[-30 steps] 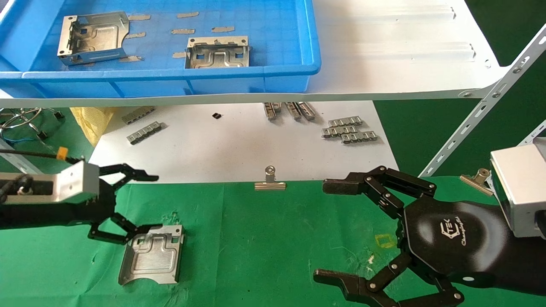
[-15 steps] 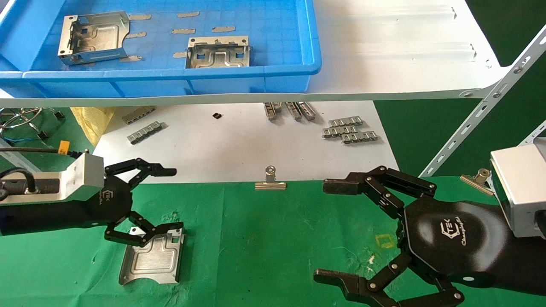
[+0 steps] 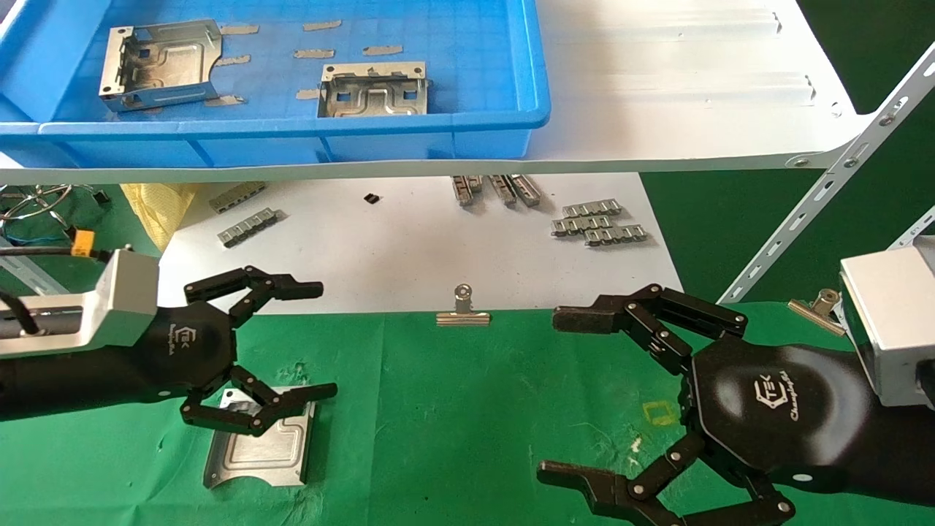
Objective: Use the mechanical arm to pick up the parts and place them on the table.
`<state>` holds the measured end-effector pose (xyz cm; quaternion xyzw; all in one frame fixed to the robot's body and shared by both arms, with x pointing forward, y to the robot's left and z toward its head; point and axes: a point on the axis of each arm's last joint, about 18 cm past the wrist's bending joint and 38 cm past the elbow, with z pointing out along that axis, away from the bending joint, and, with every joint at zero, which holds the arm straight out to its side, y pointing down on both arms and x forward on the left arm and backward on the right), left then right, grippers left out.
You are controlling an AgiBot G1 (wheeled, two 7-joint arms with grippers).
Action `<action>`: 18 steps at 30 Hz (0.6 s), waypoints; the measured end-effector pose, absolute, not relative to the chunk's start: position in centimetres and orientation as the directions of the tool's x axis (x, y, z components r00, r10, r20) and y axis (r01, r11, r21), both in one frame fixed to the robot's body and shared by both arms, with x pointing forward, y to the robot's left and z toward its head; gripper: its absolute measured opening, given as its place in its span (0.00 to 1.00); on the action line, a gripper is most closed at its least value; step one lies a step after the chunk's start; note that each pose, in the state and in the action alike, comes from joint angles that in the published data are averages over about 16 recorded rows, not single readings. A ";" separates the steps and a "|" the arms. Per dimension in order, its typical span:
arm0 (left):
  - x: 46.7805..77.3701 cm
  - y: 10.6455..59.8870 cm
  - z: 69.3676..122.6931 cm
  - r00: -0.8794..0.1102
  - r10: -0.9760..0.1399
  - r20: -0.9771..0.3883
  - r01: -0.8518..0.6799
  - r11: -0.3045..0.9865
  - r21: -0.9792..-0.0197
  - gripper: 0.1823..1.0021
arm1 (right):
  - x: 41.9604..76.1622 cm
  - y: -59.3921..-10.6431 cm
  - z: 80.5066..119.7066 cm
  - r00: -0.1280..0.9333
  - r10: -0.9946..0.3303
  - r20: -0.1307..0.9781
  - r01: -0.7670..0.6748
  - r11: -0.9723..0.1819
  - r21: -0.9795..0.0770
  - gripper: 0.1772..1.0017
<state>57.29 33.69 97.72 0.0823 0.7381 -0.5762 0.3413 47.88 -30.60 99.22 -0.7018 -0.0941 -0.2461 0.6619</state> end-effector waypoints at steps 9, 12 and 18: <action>54.6 32.5 98.3 -0.787 -0.259 -0.560 0.509 0.240 -0.827 1.00 | 47.9 -30.6 99.2 0.861 -0.194 0.470 0.458 -0.106 -0.883 1.00; 53.6 32.1 98.5 -0.799 -0.251 -0.547 0.504 0.215 -0.836 1.00 | 47.9 -30.6 99.2 0.861 -0.194 0.470 0.458 -0.106 -0.883 1.00; 51.5 31.3 98.8 -0.822 -0.229 -0.521 0.493 0.170 -0.853 1.00 | 47.9 -30.6 99.2 0.861 -0.194 0.470 0.458 -0.106 -0.883 1.00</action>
